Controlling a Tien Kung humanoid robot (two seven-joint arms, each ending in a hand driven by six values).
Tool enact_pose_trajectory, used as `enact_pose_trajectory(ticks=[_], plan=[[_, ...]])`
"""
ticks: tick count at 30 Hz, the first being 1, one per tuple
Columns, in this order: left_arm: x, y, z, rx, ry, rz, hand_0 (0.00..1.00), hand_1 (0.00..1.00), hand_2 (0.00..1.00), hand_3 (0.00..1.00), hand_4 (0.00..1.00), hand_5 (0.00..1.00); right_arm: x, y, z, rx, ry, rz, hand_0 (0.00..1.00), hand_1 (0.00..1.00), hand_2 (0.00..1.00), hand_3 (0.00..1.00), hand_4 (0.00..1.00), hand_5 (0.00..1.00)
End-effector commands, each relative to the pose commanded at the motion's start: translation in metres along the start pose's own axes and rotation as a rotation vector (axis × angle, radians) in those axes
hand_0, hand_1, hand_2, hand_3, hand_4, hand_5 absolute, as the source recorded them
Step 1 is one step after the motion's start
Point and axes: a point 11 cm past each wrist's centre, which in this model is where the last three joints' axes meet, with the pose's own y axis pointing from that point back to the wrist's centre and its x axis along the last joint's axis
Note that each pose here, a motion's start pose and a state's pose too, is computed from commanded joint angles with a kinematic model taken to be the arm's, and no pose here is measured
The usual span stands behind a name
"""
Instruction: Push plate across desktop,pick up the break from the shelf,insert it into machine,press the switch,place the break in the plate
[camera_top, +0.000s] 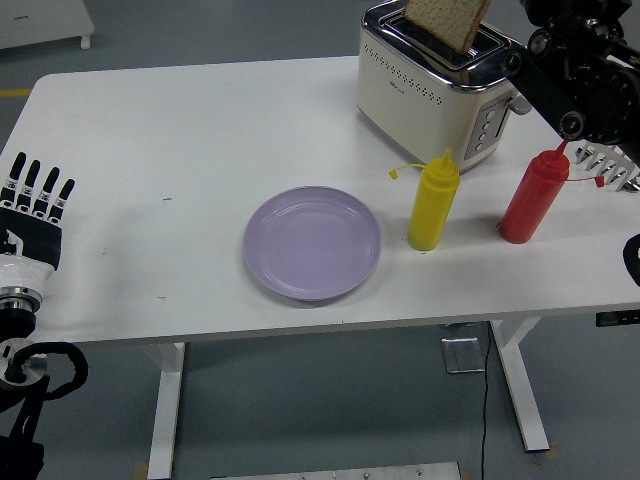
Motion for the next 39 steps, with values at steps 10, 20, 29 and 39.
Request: enact_pose_trajectory(ticks=[10, 20, 29, 39], plan=[[0.004, 0.002, -0.002, 0.006, -0.005, 0.007, 0.844, 0.886, 0.963, 0.878, 0.678, 0.998, 0.044, 0.019, -0.027, 0.145, -0.079, 0.072, 0.364, 0.395, 0.455, 0.512, 0.270, 0.002], [0.006, 0.003, 0.000, 0.002, -0.005, 0.014, 0.844, 0.885, 0.963, 0.877, 0.679, 0.998, 0.024, 0.069, -0.098, 0.452, -0.064, -0.095, 0.385, 0.398, 0.453, 0.513, 0.233, 0.002], [0.003, 0.001, 0.000, -0.002, 0.002, 0.011, 0.844, 0.885, 0.963, 0.877, 0.679, 0.998, -0.037, 0.141, -0.150, 0.725, -0.030, -0.383, 0.392, 0.400, 0.456, 0.514, 0.231, 0.002], [0.004, 0.000, 0.001, -0.005, 0.005, 0.019, 0.844, 0.886, 0.963, 0.877, 0.678, 0.998, -0.101, 0.198, -0.150, 0.848, 0.077, -0.593, 0.402, 0.407, 0.459, 0.514, 0.223, 0.002]])
